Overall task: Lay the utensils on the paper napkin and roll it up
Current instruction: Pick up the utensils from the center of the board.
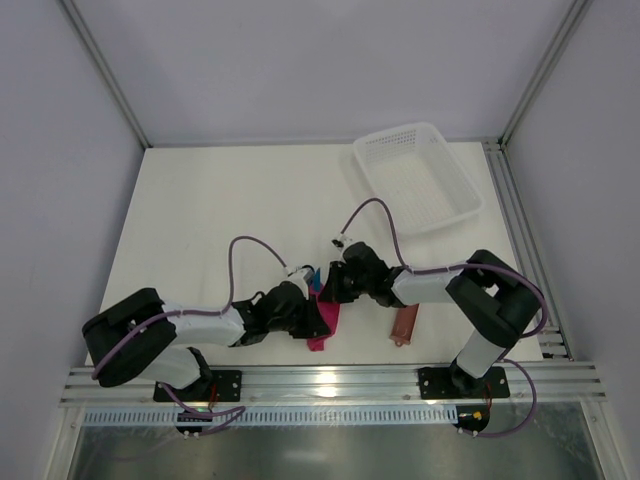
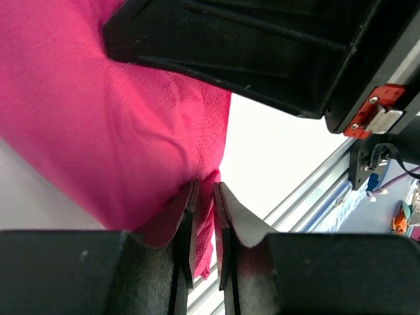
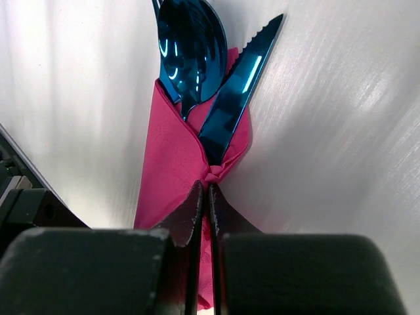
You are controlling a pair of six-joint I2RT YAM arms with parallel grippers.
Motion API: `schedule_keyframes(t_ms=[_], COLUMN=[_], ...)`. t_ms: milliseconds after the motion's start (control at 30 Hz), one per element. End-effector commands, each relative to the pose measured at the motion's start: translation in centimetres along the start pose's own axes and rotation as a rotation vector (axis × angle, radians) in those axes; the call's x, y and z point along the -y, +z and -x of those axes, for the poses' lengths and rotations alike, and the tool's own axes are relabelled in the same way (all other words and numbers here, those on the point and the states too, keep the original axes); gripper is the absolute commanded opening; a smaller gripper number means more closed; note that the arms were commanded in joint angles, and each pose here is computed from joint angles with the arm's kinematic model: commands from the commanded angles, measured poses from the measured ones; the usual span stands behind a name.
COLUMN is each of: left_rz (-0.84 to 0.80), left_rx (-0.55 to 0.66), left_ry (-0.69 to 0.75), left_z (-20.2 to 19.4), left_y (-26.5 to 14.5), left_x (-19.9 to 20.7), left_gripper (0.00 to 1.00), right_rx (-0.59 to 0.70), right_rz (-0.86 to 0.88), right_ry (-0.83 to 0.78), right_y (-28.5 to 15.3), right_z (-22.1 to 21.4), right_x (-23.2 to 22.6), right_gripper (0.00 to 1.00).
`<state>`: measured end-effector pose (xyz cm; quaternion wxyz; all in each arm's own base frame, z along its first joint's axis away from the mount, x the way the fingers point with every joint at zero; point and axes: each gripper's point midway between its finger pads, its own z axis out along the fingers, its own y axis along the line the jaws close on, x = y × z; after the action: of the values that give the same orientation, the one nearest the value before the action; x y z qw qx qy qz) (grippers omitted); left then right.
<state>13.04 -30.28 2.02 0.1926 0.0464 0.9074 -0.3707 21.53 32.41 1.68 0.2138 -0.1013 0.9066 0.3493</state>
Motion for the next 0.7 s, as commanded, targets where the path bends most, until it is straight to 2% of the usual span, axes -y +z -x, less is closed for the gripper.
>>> schedule_keyframes(t_ms=[0,33,67,133,167,233,267,367,500,600,667], left_rz=[0.098,0.095,0.13,0.114,0.182,0.17,0.191,0.244,0.29,0.293,0.246], left_rx=[-0.005,0.004,-0.002,0.03,0.041,0.095,0.134,0.154,0.143,0.124,0.119], left_ry=[0.002,0.0,-0.003,0.007,0.011,0.021,0.026,0.026,-0.014,-0.038,-0.047], left_z=[-0.7,-0.3,-0.4,1.1,1.4,3.3,4.3,5.5,6.1,5.5,5.4], left_y=[-0.6,-0.8,-1.0,-1.7,-2.2,-3.3,-3.8,-5.3,-6.0,-5.9,-5.6], left_x=[-2.3,-1.9,-2.4,-0.8,-1.8,0.0,0.0,-0.3,-2.5,-4.0,-3.5], left_gripper=[0.2,0.21,0.28,0.31,0.38,0.45,0.52,0.61,0.65,0.62,0.61], right_rx=[-0.024,-0.001,-0.004,0.008,0.003,0.008,0.011,0.01,0.002,0.021,0.015], right_rz=[-0.079,-0.06,-0.047,-0.017,-0.001,0.007,0.006,0.014,0.014,0.064,0.089], right_ry=[0.006,0.003,0.002,-0.003,-0.004,-0.009,-0.009,-0.024,-0.038,-0.05,-0.044], right_y=[-0.2,-0.1,-0.2,0.1,0.1,0.3,0.3,0.5,0.8,0.8,0.7], right_z=[-2.3,-1.8,-2.0,-1.8,-1.9,-1.7,-1.6,-1.5,-1.5,-1.4,-1.8], right_x=[2.6,2.2,2.1,1.6,1.3,1.2,1.2,1.0,1.1,0.5,0.5], right_gripper=[0.04,0.04,0.04,0.04,0.04,0.04,0.04,0.04,0.04,0.04,0.04])
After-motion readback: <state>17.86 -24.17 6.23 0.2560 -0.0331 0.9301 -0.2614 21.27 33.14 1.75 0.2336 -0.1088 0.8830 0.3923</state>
